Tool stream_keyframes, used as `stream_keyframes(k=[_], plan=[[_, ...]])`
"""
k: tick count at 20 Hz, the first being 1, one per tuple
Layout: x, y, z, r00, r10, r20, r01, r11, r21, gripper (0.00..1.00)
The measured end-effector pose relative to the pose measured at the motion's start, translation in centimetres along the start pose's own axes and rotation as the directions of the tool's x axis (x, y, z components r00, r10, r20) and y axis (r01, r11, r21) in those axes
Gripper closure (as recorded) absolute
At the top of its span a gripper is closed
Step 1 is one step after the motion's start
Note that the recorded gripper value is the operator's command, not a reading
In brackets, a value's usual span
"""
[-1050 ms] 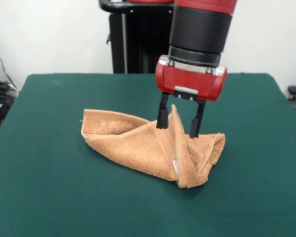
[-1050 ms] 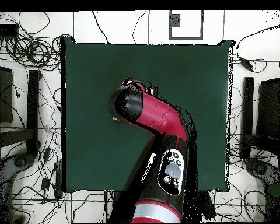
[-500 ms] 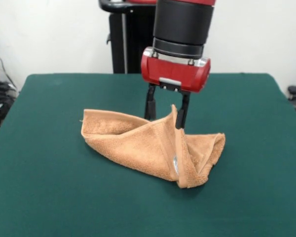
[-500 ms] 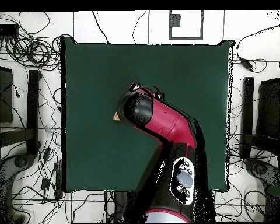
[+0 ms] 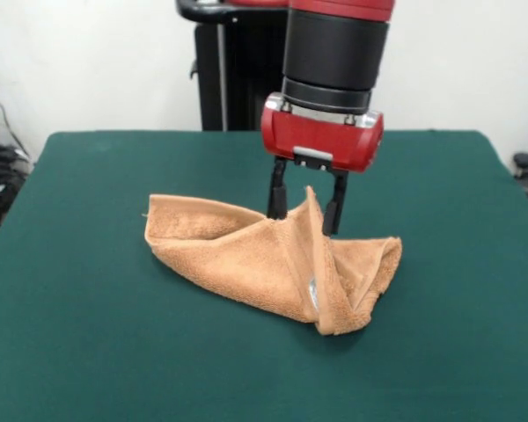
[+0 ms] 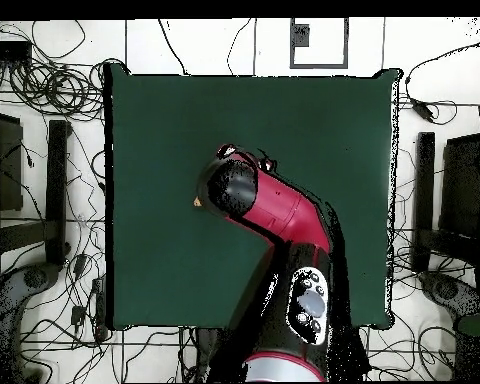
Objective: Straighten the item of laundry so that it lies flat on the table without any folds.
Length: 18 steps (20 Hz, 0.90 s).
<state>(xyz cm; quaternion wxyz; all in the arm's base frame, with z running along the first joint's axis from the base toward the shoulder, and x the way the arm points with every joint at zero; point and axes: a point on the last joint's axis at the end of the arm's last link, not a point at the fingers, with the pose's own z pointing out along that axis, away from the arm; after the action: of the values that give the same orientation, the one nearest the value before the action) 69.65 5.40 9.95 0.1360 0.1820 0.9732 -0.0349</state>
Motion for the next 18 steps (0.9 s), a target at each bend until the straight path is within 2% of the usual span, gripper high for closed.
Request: stream_keyframes(k=[6, 18], plan=[[0.4, 1.7, 0.4, 1.0, -0.009, 0.014, 0.009, 1.0, -0.03, 0.0], [1.2, 3.6, 0.8, 1.0, -0.018, 0.019, 0.02, 0.998, -0.058, 0.0]])
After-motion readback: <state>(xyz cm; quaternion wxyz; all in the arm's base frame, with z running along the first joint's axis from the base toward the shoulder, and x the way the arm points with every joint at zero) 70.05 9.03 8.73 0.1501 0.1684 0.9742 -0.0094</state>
